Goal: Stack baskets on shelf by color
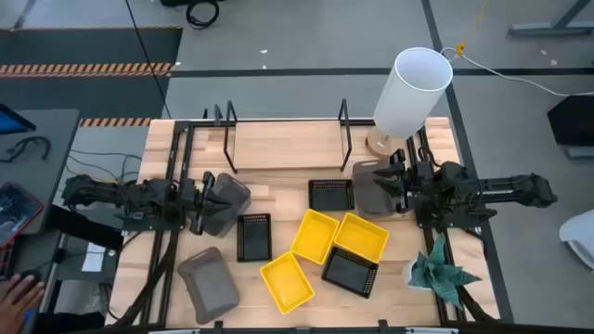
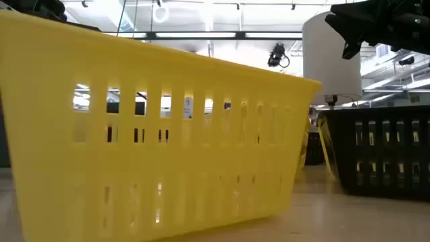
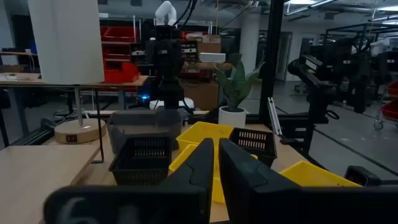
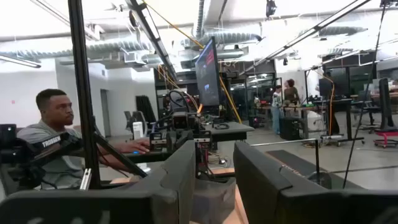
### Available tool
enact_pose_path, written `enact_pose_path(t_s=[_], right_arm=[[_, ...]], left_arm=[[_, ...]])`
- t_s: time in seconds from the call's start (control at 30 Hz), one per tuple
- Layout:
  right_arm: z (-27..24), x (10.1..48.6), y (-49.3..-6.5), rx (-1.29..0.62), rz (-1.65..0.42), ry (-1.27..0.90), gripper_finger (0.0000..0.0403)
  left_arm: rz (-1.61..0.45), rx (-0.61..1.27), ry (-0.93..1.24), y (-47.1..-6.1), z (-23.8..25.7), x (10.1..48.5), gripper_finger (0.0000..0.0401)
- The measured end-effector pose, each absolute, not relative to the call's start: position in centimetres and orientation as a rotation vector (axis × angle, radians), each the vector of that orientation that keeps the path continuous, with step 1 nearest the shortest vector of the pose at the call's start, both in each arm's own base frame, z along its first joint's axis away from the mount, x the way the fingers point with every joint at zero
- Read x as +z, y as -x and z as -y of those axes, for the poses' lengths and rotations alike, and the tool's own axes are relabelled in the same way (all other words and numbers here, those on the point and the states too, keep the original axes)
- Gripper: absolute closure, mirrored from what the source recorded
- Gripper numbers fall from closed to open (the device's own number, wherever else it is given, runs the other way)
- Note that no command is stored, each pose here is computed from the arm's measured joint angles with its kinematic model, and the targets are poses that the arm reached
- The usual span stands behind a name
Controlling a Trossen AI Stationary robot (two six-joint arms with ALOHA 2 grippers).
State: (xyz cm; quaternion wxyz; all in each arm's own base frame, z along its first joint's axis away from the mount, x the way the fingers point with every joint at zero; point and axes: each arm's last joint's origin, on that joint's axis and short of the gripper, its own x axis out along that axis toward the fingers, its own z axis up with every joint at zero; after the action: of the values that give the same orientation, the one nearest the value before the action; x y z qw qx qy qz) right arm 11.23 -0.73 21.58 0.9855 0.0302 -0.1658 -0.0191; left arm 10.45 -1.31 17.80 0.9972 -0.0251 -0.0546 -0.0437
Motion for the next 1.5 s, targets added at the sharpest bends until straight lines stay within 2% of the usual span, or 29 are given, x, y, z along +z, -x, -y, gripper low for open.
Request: enact_pose_path(t_s=[1.13, 1.5], right_arm=[[0.73, 21.59, -11.23, -0.038, 0.333, -0.061, 0.0287], [0.73, 21.58, -11.23, -0.039, 0.333, -0.061, 0.0287]], left_arm=[[0.109, -0.087, 0.05, -10.44, 1.31, 17.81, 0.0376], [0.109, -0.088, 0.05, -10.45, 1.31, 17.79, 0.0366]])
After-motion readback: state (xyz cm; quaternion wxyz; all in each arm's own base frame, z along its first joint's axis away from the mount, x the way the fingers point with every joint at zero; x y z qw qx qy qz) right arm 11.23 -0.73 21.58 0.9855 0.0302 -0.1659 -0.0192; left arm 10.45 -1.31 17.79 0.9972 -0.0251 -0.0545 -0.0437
